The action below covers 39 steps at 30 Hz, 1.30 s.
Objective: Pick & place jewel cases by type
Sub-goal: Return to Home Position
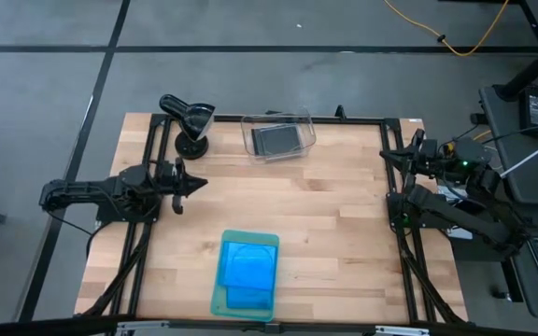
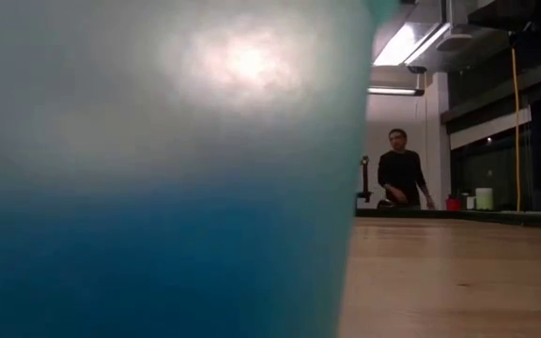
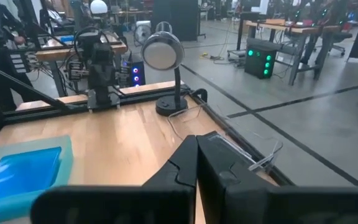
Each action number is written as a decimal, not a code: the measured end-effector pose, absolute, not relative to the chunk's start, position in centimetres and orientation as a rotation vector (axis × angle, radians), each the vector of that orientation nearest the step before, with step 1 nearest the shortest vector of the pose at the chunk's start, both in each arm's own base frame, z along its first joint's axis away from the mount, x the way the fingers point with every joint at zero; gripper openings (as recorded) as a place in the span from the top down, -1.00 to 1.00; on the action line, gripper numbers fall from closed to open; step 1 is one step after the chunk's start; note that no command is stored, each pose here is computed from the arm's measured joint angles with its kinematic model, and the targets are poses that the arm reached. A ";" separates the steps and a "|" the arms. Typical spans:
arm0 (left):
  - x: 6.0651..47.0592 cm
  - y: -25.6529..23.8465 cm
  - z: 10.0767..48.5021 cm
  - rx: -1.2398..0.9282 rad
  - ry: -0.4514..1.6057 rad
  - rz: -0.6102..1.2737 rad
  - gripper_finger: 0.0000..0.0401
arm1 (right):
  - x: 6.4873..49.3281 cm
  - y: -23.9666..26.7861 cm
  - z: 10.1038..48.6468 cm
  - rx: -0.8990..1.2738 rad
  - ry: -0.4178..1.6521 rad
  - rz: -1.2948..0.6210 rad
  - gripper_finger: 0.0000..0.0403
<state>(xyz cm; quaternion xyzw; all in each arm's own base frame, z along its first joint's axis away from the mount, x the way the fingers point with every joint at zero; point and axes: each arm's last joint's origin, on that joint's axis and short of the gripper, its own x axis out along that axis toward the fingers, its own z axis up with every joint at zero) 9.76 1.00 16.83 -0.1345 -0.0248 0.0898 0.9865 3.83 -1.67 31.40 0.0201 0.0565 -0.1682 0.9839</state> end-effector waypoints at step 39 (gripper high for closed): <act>10.0 0.8 16.5 -0.293 -0.008 0.127 0.97 | 11.5 0.7 19.2 0.071 -0.059 0.059 0.96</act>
